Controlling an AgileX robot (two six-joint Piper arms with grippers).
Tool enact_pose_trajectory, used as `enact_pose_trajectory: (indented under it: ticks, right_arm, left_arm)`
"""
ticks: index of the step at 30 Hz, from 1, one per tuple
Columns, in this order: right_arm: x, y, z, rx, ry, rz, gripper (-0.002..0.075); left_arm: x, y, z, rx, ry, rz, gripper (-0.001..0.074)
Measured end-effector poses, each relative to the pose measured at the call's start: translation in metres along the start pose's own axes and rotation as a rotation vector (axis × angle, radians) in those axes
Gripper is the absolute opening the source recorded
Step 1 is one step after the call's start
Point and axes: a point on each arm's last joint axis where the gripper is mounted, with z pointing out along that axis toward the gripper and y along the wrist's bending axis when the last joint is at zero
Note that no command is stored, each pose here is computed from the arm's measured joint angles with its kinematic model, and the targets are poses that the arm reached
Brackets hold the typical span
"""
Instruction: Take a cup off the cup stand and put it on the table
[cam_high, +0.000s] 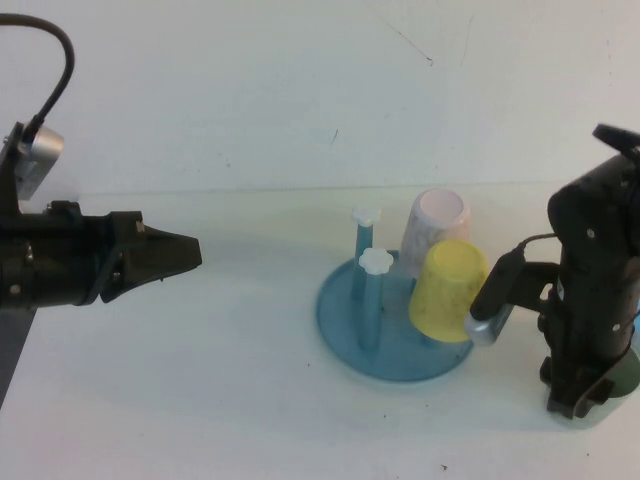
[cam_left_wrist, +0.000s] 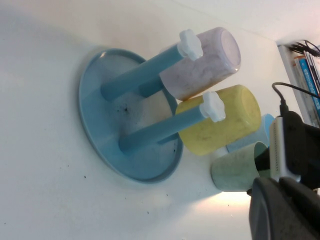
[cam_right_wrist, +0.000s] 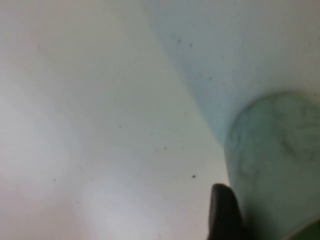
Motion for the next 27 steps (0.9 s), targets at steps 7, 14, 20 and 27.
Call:
enact_pose_trajectory:
  ticks: [7, 14, 20, 27]
  right_arm:
    - [0.008, 0.005, -0.039, -0.048, -0.040, 0.071, 0.0382]
    - [0.052, 0.030, -0.095, -0.008, -0.290, 0.112, 0.0338]
    - [0.105, 0.058, -0.130, 0.121, -0.591, 0.137, 0.0316]
    - [0.153, 0.091, -0.130, 0.237, -0.943, 0.165, 0.0269]
  left_arm:
    - [-0.003, 0.003, 0.000, -0.036, -0.034, 0.011, -0.0001]
    - [0.001, -0.008, -0.014, -0.100, -0.048, 0.153, -0.0001]
    - [0.011, -0.040, -0.052, -0.221, -0.183, 0.335, -0.0001]
    - [0.037, -0.077, -0.103, -0.375, -0.373, 0.510, -0.0001]
